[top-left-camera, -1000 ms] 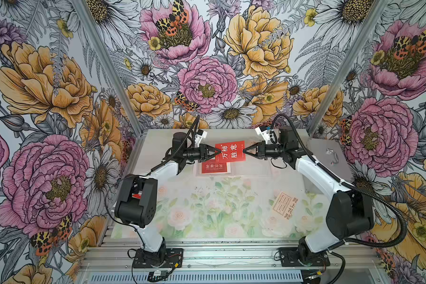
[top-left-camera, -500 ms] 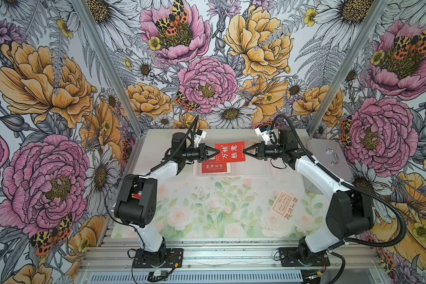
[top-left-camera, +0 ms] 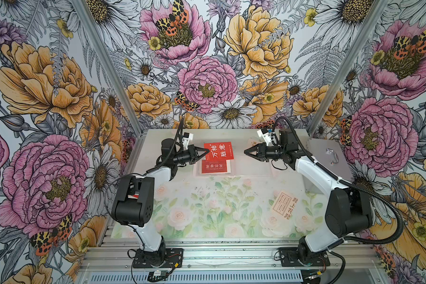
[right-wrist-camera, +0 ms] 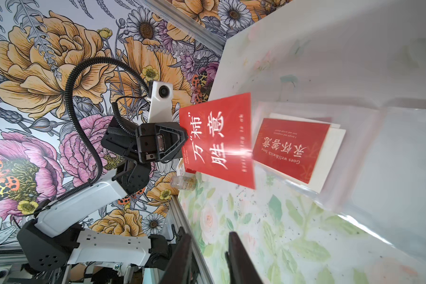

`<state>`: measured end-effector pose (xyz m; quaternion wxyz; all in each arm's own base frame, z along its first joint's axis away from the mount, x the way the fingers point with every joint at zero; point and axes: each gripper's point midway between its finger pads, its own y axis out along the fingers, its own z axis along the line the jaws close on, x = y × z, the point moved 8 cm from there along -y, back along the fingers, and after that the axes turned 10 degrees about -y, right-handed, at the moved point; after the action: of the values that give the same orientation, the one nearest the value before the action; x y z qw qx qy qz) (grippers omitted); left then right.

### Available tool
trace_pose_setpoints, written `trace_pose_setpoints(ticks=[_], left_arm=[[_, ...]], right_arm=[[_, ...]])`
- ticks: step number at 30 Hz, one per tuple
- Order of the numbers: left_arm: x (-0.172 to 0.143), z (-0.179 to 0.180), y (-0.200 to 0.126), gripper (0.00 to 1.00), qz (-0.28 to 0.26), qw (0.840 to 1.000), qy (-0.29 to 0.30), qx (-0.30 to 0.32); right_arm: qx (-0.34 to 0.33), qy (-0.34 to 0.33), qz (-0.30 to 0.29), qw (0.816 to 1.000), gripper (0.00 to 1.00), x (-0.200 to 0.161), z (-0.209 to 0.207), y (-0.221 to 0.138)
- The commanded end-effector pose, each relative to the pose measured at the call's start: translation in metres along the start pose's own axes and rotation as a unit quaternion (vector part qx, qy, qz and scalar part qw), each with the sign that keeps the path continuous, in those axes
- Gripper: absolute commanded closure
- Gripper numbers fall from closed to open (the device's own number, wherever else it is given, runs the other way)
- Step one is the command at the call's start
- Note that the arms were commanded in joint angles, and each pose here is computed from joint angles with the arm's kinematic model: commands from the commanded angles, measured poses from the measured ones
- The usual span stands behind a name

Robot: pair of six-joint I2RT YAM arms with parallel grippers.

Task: Place the photos into the photo albums
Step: Pick up the photo at the center of the board, then insert the photo into the photo album.

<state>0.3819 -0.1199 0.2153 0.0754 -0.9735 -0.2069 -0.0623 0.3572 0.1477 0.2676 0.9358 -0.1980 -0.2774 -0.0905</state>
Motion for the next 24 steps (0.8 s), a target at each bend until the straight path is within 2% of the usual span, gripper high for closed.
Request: trace_pose_setpoints(ticks=[1,12,24], left_arm=[[0.007,-0.013,-0.013,1.00,-0.053,0.998,0.025,-0.009],[0.010,0.002,-0.012,1.00,-0.076,0.997,0.018,0.012],[0.009,0.003,0.010,1.00,-0.058,0.997,0.033,0.031]], right_arm=[[-0.023,0.002,-0.005,1.000,0.70,-0.002,-0.015,0.003],[-0.063,0.028,0.014,0.998,0.68,-0.018,-0.046,0.002],[-0.085,0.043,0.022,0.995,0.67,-0.031,-0.068,-0.008]])
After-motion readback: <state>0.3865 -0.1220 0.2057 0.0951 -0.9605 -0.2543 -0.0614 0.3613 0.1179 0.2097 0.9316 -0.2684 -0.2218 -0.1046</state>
